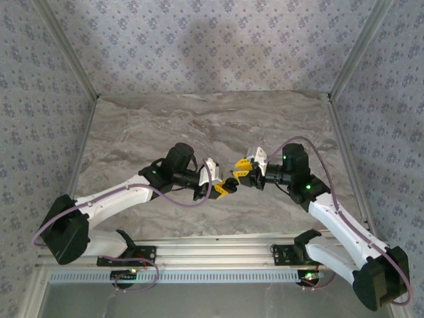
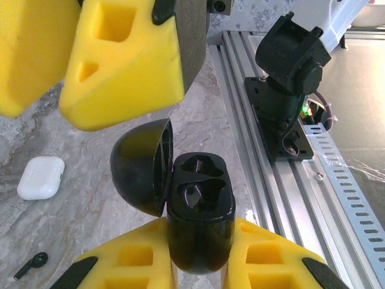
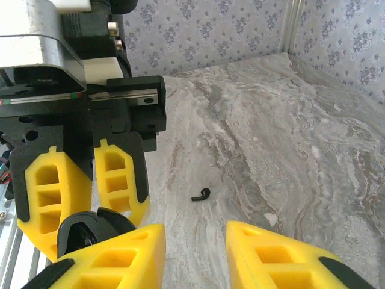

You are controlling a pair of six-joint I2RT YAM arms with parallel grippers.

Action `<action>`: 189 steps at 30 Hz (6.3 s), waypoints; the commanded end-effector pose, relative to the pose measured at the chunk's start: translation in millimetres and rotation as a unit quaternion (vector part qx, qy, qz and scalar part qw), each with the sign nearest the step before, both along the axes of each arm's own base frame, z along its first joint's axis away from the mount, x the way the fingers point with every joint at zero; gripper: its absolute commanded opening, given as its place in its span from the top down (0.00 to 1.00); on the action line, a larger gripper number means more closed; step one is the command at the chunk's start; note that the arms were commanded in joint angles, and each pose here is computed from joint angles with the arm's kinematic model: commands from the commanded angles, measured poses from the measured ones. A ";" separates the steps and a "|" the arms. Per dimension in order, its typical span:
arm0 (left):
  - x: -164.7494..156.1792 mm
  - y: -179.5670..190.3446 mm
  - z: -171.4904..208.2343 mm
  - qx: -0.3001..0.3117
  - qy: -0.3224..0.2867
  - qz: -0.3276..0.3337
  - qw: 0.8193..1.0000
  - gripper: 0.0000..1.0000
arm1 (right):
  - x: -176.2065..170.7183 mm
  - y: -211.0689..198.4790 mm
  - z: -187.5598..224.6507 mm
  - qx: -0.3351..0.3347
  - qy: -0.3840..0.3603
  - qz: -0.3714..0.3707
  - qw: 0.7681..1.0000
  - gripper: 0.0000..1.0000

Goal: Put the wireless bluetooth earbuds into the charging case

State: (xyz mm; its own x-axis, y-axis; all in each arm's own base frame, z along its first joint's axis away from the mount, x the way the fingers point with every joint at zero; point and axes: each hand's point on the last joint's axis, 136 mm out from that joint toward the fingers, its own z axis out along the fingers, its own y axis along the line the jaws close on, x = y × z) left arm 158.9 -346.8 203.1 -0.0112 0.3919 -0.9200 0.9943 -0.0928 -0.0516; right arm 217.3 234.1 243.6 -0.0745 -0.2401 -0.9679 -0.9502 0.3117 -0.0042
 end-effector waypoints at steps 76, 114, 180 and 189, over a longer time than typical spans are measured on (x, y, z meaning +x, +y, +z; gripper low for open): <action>91.4 102.1 -45.6 -0.067 -0.008 0.369 0.927 0.86 | 85.3 8.5 -175.9 -0.392 0.488 -0.288 0.725 0.64; 91.9 103.4 -41.8 -0.066 -0.020 0.369 0.927 0.86 | 118.2 -2.7 -215.6 -0.290 0.561 -0.366 0.684 0.70; 108.7 26.2 2.7 -0.178 0.012 0.277 0.944 0.88 | 112.8 -7.5 3.4 0.113 0.343 -0.309 0.880 0.82; 107.5 6.6 24.4 -0.221 0.032 0.248 0.943 0.88 | 92.1 -1.2 36.5 0.180 0.295 -0.246 0.906 0.82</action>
